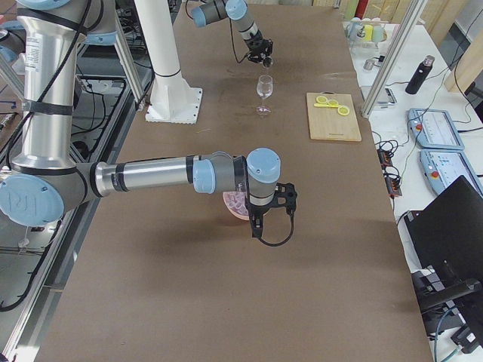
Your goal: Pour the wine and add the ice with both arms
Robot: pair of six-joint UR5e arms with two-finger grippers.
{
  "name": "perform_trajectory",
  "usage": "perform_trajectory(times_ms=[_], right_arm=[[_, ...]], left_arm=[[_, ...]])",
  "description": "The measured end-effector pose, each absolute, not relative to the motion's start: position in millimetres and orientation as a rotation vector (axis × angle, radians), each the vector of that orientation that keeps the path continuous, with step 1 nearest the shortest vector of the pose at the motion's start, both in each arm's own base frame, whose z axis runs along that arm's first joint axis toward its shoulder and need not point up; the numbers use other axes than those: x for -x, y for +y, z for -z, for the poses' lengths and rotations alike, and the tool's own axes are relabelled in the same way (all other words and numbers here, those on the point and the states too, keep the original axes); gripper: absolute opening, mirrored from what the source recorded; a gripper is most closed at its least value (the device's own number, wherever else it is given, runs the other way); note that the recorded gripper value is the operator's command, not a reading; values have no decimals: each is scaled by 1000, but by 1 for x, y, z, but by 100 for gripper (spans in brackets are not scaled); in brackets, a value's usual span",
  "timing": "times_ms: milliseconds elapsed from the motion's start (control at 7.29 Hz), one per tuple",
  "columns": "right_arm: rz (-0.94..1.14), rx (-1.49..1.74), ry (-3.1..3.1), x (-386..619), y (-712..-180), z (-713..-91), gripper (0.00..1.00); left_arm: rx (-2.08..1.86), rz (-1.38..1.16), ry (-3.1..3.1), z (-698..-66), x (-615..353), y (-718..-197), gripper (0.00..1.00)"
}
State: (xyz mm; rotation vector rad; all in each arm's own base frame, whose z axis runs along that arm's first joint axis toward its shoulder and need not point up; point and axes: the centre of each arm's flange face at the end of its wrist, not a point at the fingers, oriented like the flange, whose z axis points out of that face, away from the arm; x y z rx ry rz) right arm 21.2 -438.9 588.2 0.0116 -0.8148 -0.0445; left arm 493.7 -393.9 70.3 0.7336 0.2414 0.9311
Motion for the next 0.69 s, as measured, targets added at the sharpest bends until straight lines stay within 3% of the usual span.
perform_trajectory(times_ms=[686], right_arm=[[45, -12, -815, -21, -439, -588, 100]], left_arm=[[-675, -961, 140, -58, -511, -391, 0]])
